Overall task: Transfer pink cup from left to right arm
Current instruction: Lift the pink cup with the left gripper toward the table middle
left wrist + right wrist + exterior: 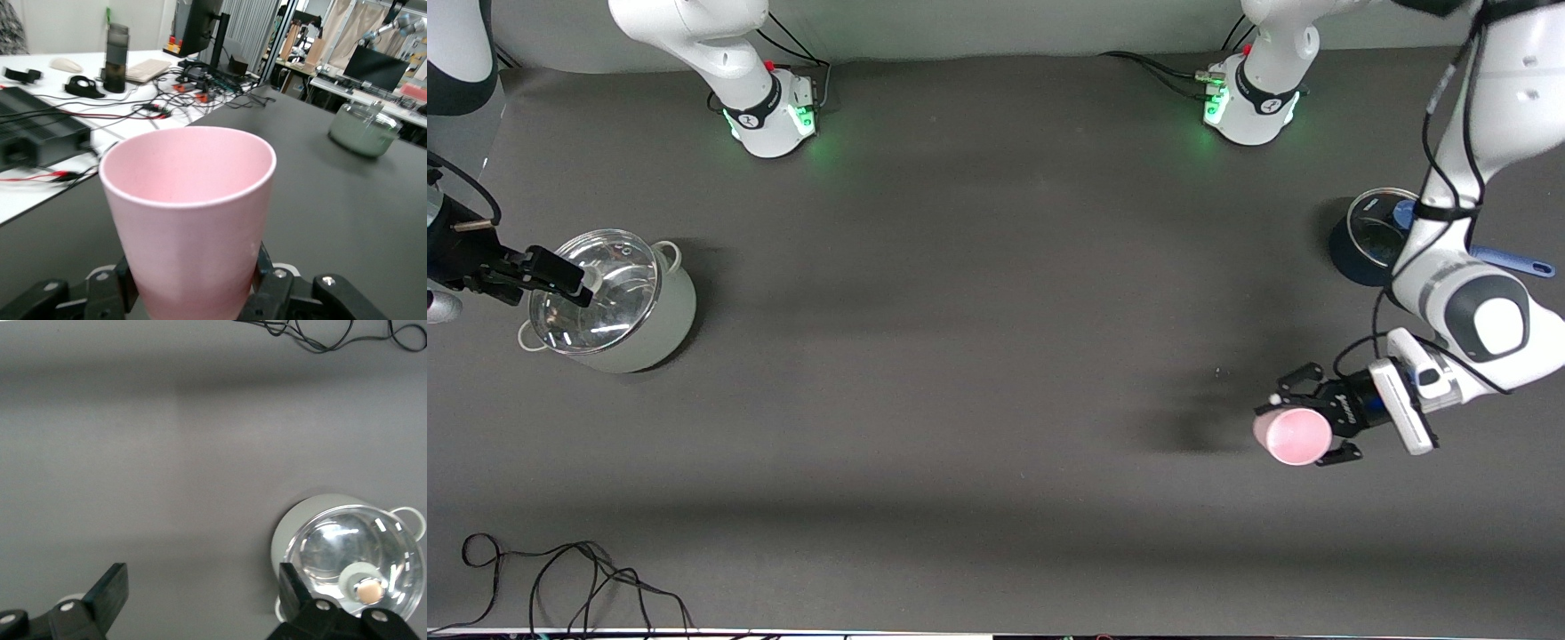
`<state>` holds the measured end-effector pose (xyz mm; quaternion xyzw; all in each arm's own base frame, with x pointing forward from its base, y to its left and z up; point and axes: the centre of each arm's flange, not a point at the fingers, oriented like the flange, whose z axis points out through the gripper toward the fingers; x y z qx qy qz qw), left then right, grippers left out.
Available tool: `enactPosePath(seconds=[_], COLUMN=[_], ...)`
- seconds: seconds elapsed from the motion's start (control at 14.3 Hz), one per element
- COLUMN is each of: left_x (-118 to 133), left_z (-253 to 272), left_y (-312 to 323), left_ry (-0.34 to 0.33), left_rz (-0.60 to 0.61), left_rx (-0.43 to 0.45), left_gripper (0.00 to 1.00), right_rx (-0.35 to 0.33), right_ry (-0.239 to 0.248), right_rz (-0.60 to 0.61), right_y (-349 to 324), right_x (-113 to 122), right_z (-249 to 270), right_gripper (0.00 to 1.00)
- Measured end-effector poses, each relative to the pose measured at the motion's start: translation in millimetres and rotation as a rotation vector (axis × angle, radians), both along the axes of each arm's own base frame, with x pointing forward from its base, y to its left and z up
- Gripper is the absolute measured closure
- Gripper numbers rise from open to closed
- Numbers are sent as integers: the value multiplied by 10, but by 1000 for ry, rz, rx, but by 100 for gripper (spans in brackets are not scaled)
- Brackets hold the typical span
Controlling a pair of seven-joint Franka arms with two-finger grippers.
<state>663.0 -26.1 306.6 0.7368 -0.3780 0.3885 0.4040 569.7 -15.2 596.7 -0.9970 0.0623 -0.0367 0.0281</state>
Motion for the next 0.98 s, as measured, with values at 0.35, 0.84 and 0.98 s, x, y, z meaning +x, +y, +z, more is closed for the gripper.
enactPosePath(seconds=[0.35, 0.84, 0.98], left_x=[-151, -960, -1271], left_z=[725, 1631, 1806], left_y=[-1084, -2690, -3026], left_ry=[8, -219, -271], left_rz=[-40, -81, -71], left_rx=[31, 164, 185], left_gripper=[34, 34, 34], right_rx=[81, 206, 236], right_ry=[32, 84, 87], right_rz=[-295, -695, -787], right_y=[142, 1645, 2224], right_x=[-21, -189, -293], right_z=[47, 376, 509], right_gripper=[0, 0, 0])
